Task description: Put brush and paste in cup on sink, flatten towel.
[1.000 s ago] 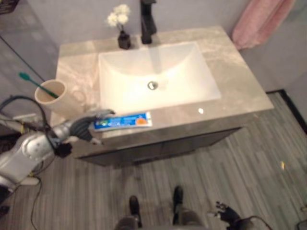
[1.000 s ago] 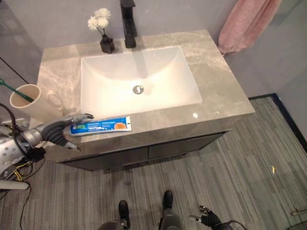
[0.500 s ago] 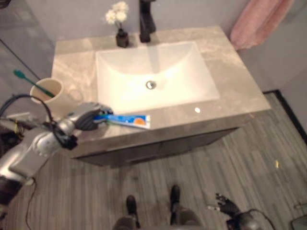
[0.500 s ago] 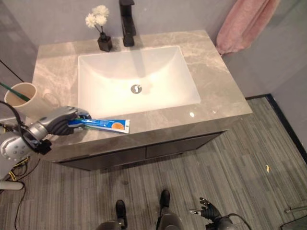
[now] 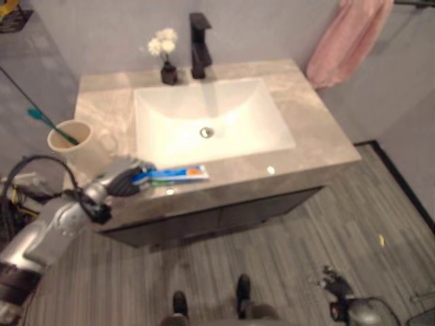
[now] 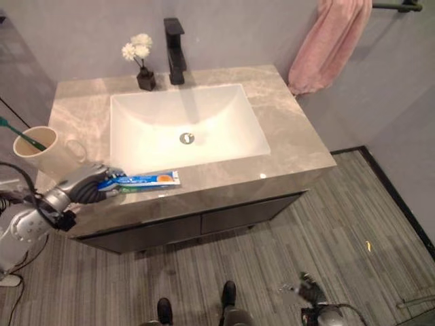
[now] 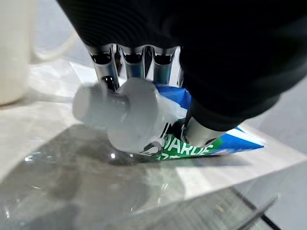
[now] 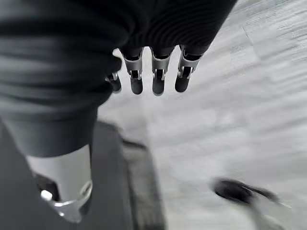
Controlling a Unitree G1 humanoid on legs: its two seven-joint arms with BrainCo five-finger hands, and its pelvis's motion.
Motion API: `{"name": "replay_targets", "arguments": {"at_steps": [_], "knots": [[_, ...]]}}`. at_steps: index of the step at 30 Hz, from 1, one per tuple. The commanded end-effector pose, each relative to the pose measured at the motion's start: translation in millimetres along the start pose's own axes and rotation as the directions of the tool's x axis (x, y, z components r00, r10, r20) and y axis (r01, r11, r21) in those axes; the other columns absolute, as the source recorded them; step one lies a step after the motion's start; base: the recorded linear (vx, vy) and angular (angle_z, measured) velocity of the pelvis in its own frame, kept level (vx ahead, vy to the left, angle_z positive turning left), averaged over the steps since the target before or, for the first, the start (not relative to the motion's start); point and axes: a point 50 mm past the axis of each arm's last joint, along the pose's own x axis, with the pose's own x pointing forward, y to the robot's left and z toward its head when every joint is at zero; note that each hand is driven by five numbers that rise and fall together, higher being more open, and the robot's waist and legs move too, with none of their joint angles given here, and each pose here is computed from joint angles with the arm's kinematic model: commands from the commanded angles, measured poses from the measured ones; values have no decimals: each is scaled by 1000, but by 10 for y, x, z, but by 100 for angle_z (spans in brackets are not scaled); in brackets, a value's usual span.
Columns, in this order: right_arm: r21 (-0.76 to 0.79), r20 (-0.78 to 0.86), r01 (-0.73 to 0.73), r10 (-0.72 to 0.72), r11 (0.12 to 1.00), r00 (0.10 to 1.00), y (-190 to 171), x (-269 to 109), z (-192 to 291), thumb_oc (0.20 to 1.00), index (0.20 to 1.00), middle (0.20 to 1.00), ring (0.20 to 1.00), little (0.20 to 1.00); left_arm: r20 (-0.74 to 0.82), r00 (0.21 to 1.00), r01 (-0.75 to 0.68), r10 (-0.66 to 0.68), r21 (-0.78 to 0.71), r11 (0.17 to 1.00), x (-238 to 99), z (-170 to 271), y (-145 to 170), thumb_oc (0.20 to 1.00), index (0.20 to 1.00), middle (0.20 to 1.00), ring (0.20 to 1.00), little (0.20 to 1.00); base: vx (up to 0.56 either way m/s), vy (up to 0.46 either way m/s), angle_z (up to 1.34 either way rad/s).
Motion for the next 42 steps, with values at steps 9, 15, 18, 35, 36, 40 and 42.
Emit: {"name": "replay_targets", "arguments": {"at_steps": [9,15,18,35,36,40,42], "knots": [[-179,795,226,6,958,606,-270,-345,2375,1000,1000,1000,1000,1000,175,813,-556,555,-50,830,192,349,934,200,200,200,200,200,-35,0,1],[-74,929,-228,151,971,338,611,-520,3142,1000,1000,1000,1000,1000,256,704,-651,662,-141,746,306,563,1211,200,200,200,200,200,-46,8,2],[-101,942,-347,202,933,268,933,-634,3317,1000,1000,1000,1000,1000,277,660,-681,699,-174,711,293,629,1288,200,200,200,200,200,-31,11,10],[-47,999,-959,36,281,-39,1860,-1511,3949,1000,1000,1000,1000,1000,439,437,-685,785,-402,607,453,1193,1543,200,200,200,200,200,4,8,12],[-48,999,-965,28,258,-42,1870,-1532,3952,1000,1000,1000,1000,1000,430,444,-670,787,-424,609,484,1193,1517,200,200,200,200,200,12,2,14],[-62,998,-969,21,239,-59,1899,-1590,3972,1000,1000,1000,1000,1000,422,477,-612,771,-471,636,528,1187,1418,200,200,200,200,200,9,3,9],[-71,997,-969,19,236,-69,1912,-1623,3997,1000,1000,1000,1000,1000,415,500,-592,760,-476,650,545,1166,1358,200,200,200,200,200,7,2,2]]}}
